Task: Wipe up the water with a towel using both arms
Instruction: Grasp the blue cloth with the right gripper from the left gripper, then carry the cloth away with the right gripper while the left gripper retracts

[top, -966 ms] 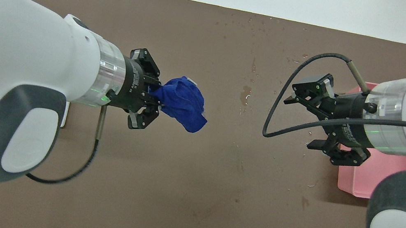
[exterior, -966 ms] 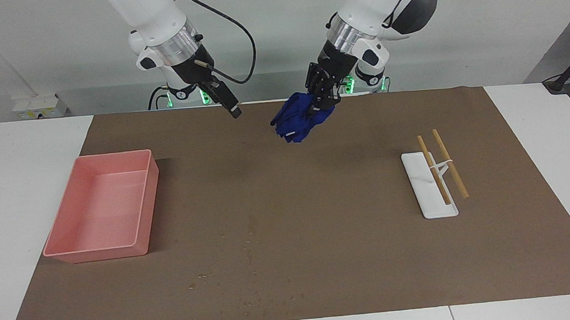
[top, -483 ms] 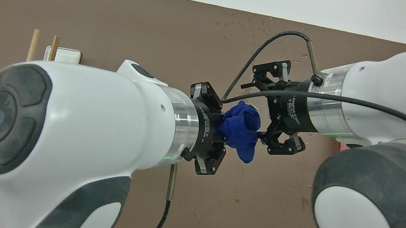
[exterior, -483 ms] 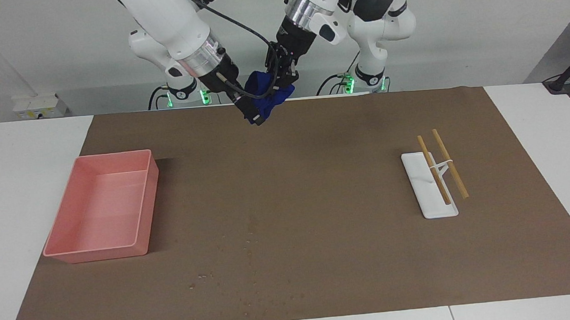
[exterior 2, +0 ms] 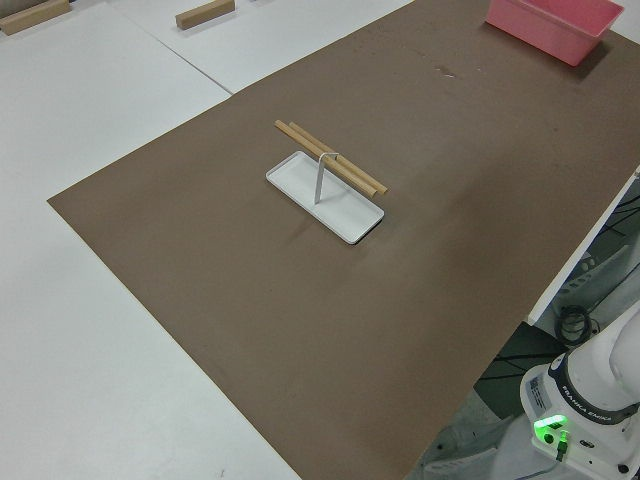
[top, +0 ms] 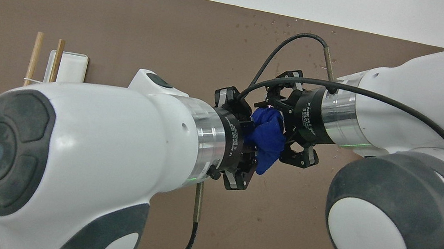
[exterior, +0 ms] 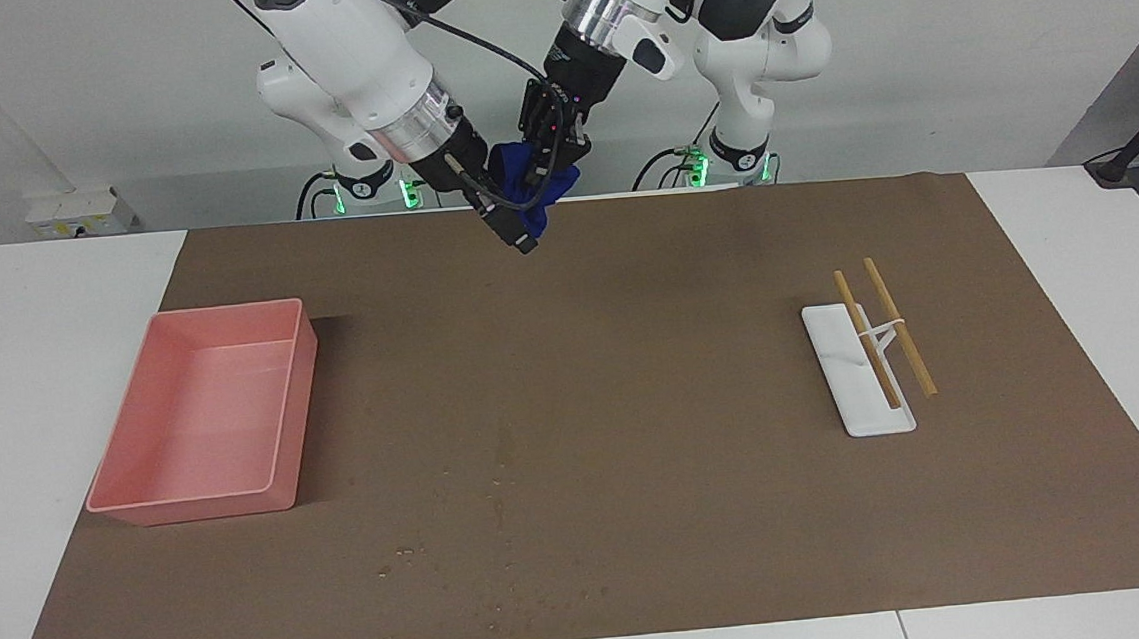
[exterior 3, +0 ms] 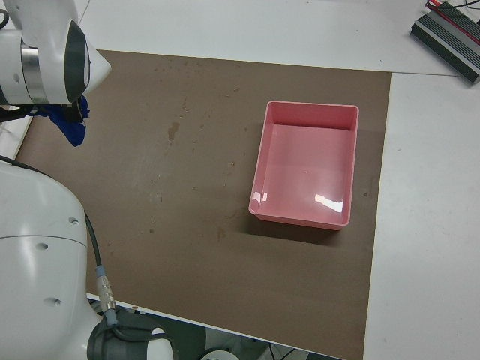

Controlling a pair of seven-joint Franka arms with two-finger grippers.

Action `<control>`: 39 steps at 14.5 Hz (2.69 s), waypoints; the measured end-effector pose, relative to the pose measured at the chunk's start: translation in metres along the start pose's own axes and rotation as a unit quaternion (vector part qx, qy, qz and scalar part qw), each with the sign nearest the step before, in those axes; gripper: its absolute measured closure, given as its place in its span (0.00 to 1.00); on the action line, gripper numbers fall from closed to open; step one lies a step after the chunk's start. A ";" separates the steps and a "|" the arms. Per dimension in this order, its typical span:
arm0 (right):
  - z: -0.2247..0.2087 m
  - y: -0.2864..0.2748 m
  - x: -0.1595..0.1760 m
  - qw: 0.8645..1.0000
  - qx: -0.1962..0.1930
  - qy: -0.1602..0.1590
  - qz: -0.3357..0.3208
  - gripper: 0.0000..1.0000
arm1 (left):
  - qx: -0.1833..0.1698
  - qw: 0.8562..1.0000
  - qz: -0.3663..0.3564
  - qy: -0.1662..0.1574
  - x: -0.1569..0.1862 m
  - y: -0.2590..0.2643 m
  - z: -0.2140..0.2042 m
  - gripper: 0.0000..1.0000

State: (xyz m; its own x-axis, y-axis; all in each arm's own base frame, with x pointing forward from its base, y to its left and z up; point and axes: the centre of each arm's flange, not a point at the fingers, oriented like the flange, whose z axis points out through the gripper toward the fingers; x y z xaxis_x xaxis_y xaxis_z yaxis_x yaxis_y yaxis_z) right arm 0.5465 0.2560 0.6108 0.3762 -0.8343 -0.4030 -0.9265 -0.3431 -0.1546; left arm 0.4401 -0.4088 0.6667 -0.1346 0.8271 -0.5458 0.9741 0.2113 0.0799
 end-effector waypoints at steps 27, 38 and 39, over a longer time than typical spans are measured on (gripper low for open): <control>0.148 -0.113 0.194 0.959 0.149 0.183 -0.157 0.86 | 0.029 0.980 0.101 0.167 0.245 0.140 -0.071 0.00; 0.267 -0.160 0.286 0.924 0.197 0.230 -0.232 0.86 | 0.199 0.741 0.620 0.164 0.336 0.146 -0.118 0.00; 0.272 -0.160 0.285 0.925 0.196 0.229 -0.233 0.86 | 0.207 0.702 0.663 0.154 0.340 0.148 -0.121 0.00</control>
State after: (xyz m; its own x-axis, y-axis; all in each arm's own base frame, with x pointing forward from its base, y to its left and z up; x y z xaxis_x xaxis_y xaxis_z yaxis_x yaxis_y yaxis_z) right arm 0.7994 0.1902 0.2755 0.6173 -0.7611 0.1992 -0.5616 -0.6037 -0.5658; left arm 0.5161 -0.0328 0.5941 0.9708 0.2397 -0.0097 0.2399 -0.9687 0.0636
